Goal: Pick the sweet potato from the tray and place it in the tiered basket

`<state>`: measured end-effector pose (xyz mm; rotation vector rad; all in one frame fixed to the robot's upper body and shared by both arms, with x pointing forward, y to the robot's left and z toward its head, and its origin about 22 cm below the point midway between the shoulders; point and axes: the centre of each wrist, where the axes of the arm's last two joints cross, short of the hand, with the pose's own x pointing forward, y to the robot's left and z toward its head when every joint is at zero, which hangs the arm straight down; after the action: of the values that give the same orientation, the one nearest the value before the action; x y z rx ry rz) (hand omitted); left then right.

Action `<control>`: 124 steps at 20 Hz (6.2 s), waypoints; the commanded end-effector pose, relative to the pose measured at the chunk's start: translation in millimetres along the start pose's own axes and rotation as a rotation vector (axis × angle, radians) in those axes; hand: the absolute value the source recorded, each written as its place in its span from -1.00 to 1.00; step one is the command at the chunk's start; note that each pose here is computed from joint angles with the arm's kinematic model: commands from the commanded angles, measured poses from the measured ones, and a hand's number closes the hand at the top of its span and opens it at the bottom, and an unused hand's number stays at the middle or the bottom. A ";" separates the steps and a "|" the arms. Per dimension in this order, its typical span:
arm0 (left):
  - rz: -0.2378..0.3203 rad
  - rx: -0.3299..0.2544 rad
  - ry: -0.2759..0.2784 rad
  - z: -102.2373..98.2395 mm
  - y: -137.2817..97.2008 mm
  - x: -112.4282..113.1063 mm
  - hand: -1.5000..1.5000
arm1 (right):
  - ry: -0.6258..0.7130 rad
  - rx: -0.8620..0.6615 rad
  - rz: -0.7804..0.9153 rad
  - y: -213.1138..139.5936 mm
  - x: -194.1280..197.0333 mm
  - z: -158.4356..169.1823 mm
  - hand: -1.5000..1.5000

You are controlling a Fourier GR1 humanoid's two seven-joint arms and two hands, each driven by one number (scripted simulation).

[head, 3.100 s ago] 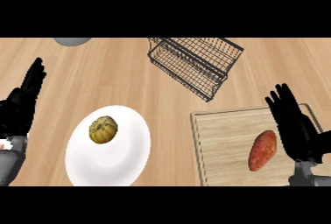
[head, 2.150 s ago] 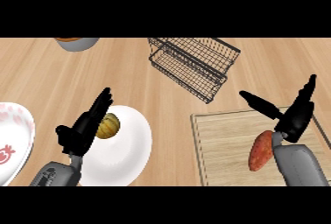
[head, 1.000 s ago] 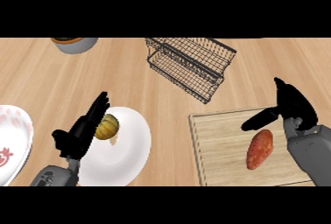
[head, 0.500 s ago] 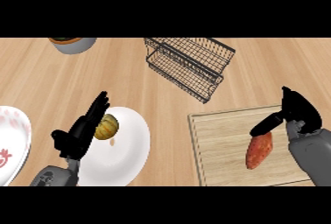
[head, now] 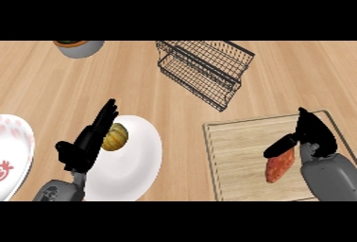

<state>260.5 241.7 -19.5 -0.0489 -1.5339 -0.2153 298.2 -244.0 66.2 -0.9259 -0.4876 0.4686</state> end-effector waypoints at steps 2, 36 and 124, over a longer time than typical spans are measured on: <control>0.004 -0.007 0.024 9.8 1.7 -7.6 0.00 | 0.272 0.007 0.001 18.9 -7.8 2.4 -1.00; 0.009 -0.018 0.001 3.8 -9.4 22.8 0.00 | 0.127 -0.144 -0.084 22.3 -5.0 29.6 1.00; 0.008 0.009 0.017 -5.5 -0.8 -3.5 0.00 | -0.303 -0.614 -1.088 -165.4 218.1 46.8 -1.00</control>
<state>268.7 240.2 -18.9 -0.0627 -1.5303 -0.2254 474.9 -140.9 266.7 -0.9135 -1.3164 -0.4193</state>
